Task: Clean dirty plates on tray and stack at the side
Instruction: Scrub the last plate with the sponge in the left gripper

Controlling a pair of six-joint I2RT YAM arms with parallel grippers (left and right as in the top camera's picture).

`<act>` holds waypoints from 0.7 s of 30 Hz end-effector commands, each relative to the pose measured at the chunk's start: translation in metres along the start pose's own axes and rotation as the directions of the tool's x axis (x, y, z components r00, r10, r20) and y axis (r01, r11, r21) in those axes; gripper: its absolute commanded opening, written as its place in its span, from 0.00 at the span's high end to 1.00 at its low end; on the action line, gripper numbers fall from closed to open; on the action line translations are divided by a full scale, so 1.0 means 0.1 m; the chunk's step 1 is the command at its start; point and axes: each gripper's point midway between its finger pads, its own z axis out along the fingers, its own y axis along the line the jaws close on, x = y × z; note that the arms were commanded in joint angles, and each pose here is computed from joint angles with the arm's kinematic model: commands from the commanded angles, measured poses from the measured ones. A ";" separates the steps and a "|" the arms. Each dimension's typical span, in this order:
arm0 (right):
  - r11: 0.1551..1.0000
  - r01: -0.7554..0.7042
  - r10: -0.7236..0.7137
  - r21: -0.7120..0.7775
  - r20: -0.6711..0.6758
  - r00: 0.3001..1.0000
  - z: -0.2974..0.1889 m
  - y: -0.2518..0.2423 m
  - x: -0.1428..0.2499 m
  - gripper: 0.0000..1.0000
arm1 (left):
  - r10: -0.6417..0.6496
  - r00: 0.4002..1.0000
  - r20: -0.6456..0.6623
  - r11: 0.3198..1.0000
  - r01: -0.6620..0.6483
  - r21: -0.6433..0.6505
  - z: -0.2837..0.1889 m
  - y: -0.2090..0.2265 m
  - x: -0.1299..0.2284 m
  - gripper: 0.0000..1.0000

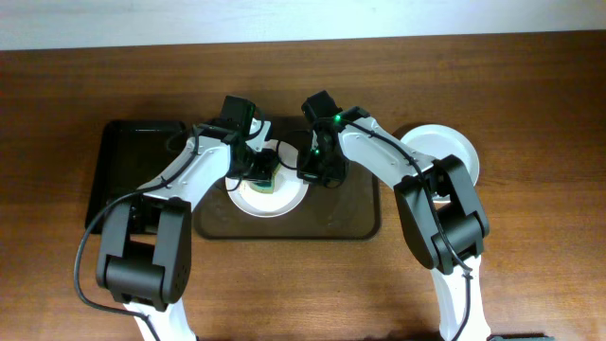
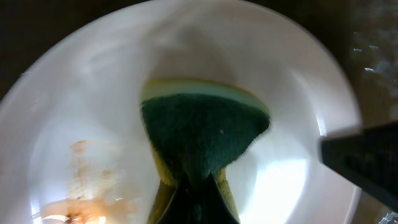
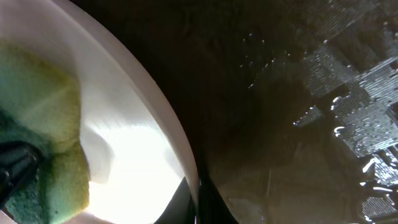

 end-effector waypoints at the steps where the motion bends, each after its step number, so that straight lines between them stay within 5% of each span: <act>1: 0.997 -0.036 0.037 0.065 -0.027 0.999 0.20 -0.22 0.03 0.96 | -0.059 0.998 -0.028 0.963 0.050 -0.265 -0.01 0.51 0.13 0.99; 5: 0.997 -0.036 0.038 0.065 -0.027 0.999 0.20 -0.22 0.03 0.96 | -0.064 0.997 -0.032 0.881 0.042 -0.472 -0.16 0.88 0.18 0.99; 9: 0.997 -0.036 0.037 0.065 -0.027 0.999 0.20 -0.22 0.03 0.96 | -0.078 0.991 0.111 0.884 0.120 -0.452 -0.15 0.85 -0.13 0.99; 14: 0.997 -0.036 0.037 0.065 -0.027 0.999 0.20 -0.22 0.03 0.96 | -0.057 0.978 0.202 0.948 0.116 -0.295 -0.07 0.57 -0.40 0.99; 21: 0.997 -0.032 0.034 0.064 -0.028 0.999 0.20 -0.22 0.03 0.96 | -0.056 0.998 0.006 0.998 0.055 0.030 0.05 -0.01 -0.01 0.99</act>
